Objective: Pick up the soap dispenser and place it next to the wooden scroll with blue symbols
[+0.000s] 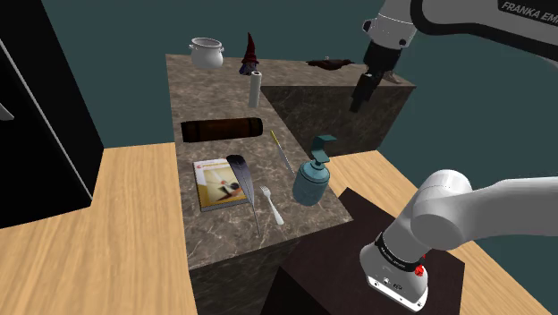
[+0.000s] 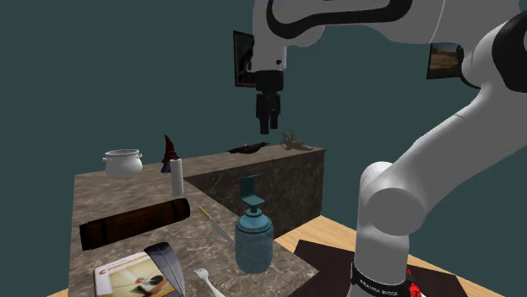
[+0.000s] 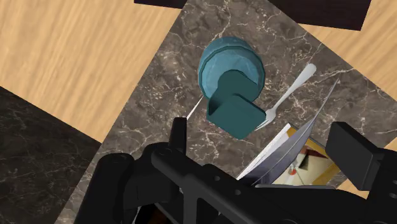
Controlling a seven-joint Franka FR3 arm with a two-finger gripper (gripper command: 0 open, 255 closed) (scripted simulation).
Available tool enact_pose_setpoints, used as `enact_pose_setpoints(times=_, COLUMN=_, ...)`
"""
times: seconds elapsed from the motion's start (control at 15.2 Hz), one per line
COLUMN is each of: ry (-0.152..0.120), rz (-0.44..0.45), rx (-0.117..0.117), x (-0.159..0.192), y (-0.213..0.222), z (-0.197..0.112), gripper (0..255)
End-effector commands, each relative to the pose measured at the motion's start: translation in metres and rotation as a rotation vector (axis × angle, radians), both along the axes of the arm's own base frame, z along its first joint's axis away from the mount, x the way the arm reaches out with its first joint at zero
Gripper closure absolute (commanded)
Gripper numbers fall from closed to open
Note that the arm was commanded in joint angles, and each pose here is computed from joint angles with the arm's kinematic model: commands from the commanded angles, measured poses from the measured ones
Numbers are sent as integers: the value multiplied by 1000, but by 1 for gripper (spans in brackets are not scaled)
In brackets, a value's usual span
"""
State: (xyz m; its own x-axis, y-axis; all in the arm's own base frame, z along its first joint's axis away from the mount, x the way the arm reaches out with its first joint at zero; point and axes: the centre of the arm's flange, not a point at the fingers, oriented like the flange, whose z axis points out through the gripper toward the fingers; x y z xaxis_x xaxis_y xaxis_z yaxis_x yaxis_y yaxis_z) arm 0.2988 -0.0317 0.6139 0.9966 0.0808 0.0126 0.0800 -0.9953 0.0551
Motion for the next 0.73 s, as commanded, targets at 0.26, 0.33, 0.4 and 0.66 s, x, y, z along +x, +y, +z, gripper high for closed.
enact_pose_setpoints(times=0.26, ry=-85, rz=-151, rx=-2, x=-15, y=10, z=-53, gripper=0)
enact_pose_setpoints(times=0.33, ry=-106, rz=-189, rx=-2, x=-18, y=13, z=-66, gripper=0)
enact_pose_setpoints(times=0.4, ry=-128, rz=-227, rx=-2, x=-20, y=16, z=-79, gripper=0)
enact_pose_setpoints(times=0.66, ry=-213, rz=-378, rx=-4, x=-26, y=29, z=-133, gripper=0)
